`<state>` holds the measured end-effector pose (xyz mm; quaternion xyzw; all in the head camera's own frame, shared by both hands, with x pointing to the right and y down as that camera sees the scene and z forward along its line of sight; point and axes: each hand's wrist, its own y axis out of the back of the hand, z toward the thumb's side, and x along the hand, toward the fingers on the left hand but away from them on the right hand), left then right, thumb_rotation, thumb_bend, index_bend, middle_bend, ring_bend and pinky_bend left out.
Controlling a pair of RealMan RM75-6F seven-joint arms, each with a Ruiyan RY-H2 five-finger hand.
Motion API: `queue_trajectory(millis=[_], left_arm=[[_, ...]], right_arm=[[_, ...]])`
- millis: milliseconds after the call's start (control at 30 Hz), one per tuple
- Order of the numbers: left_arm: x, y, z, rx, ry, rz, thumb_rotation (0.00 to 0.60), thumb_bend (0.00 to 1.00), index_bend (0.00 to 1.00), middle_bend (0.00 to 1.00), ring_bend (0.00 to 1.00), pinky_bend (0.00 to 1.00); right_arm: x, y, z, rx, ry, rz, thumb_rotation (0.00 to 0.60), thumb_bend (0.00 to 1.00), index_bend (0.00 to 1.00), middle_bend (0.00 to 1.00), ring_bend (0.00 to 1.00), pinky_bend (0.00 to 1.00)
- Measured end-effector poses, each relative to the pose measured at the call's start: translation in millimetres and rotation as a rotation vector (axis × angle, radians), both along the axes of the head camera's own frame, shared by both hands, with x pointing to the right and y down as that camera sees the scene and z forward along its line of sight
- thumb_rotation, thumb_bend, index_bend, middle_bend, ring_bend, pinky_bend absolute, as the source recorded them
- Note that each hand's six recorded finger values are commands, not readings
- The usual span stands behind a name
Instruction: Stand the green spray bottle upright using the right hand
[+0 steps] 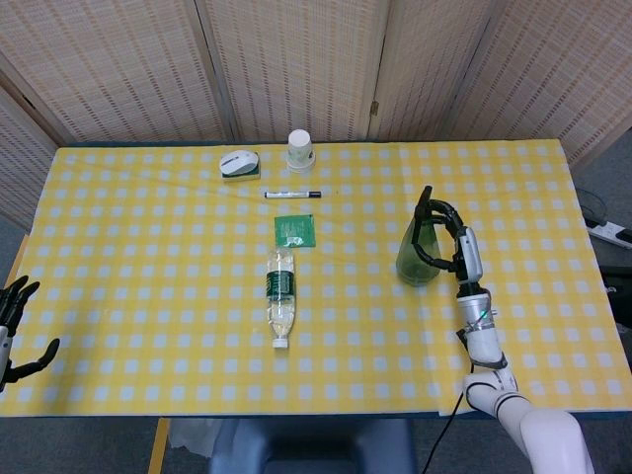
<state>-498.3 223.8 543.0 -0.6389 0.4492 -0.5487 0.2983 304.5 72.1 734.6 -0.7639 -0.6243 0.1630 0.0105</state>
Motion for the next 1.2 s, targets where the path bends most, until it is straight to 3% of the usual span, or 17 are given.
queue_trajectory(millis=[200, 367, 933, 1033, 1200], left_arm=[[1.3, 0.6, 0.0, -0.002, -0.004, 0.005, 0.537, 0.42, 0.0, 0.0, 0.0, 0.0], [1.7, 0.9, -0.1, -0.002, -0.006, 0.005, 0.539, 0.42, 0.0, 0.0, 0.0, 0.0], [4.4, 1.1, -0.8, 0.011, -0.012, 0.017, 0.538, 0.42, 0.0, 0.0, 0.0, 0.0], [5.7, 1.2, -1.6, 0.018, -0.019, 0.022, 0.535, 0.42, 0.0, 0.0, 0.0, 0.0], [7.9, 1.0, -2.7, 0.041, -0.053, 0.034, 0.535, 0.42, 0.0, 0.0, 0.0, 0.0]], right_arm=[[13.1, 9.4, -4.3, -0.004, 0.009, 0.0, 0.6, 0.32, 0.13, 0.2, 0.33, 0.14], [19.6, 15.2, -9.2, -0.002, 0.02, -0.019, 0.6, 0.32, 0.01, 0.08, 0.2, 0.07], [59.1, 40.0, -52.6, 0.042, 0.078, -0.074, 0.591, 0.33, 0.0, 0.03, 0.12, 0.0], [68.6, 46.0, -62.0, 0.065, 0.168, -0.112, 0.599, 0.32, 0.0, 0.04, 0.08, 0.0], [90.5, 59.9, -76.1, 0.121, 0.49, -0.197, 0.6, 0.32, 0.0, 0.06, 0.02, 0.0]])
